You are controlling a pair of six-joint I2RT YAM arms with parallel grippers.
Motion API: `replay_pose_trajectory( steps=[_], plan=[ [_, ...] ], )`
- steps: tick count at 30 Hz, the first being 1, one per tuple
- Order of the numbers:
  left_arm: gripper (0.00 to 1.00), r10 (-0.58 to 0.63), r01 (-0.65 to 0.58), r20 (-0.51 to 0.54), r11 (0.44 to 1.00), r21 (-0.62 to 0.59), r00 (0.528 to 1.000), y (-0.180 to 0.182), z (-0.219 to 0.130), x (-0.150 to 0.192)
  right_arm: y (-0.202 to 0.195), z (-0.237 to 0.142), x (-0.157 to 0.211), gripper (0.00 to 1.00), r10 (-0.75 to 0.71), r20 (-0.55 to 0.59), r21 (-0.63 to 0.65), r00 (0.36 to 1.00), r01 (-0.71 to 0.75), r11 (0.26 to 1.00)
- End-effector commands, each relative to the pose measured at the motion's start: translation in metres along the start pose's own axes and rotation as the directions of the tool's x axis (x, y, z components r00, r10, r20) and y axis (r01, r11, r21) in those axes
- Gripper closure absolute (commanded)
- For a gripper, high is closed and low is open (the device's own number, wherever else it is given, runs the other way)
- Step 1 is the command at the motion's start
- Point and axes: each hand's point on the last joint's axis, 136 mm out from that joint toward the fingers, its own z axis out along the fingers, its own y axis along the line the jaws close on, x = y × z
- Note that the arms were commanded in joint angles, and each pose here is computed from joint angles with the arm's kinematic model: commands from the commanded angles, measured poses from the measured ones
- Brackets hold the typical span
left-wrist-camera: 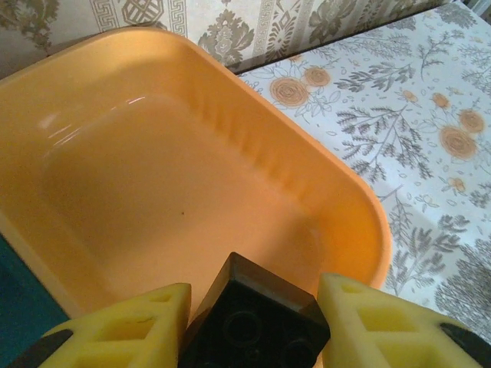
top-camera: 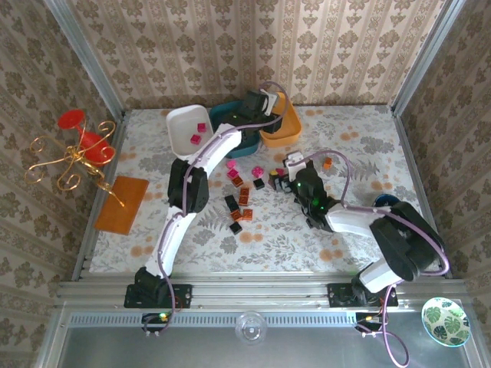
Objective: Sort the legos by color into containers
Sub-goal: Place the lego in the container, then pick up the lego from the middle-left of the table.
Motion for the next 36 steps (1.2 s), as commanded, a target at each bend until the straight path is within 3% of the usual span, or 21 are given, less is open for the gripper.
replay_pose_trajectory(
  steps=[1,4,11,17,20,26,30,36],
  plan=[
    [0.58,0.019,-0.02,0.027,1.0,0.021,0.999,0.004,0.003,-0.008,-0.017,0.012,-0.039,0.1,0.007,0.135,0.055,0.991,-0.014,0.998],
    [0.56,0.016,-0.017,0.07,1.0,0.006,0.997,0.011,0.012,-0.013,-0.02,0.021,-0.045,0.1,-0.018,0.137,0.058,0.99,0.011,0.998],
    [0.37,0.016,-0.019,0.112,1.0,0.023,0.994,0.007,0.003,-0.031,-0.023,0.016,-0.057,0.1,-0.029,0.148,0.054,0.989,0.021,0.998],
    [0.22,0.06,-0.065,0.089,0.996,0.062,0.994,-0.011,-0.046,-0.046,-0.023,-0.016,-0.043,0.1,0.163,0.014,-0.009,0.987,-0.163,0.987],
    [0.21,0.058,-0.06,0.037,0.996,0.064,0.998,-0.018,-0.083,-0.031,-0.028,-0.047,-0.035,0.1,0.238,0.03,-0.025,0.971,-0.237,0.971],
    [0.21,0.022,-0.021,-0.026,0.999,0.035,0.999,-0.028,-0.165,0.041,-0.04,-0.086,-0.016,0.1,0.292,0.005,-0.002,0.956,-0.292,0.956],
    [0.22,-0.005,0.007,-0.096,1.0,0.026,0.995,-0.037,-0.207,0.111,-0.033,-0.095,-0.008,0.1,0.324,-0.007,-0.053,0.946,-0.324,0.945],
    [0.22,0.053,-0.043,-0.313,0.998,0.04,0.948,-0.061,-0.243,0.22,-0.006,-0.092,-0.003,0.12,0.3,-0.063,-0.173,0.952,-0.307,0.936]
  ],
)
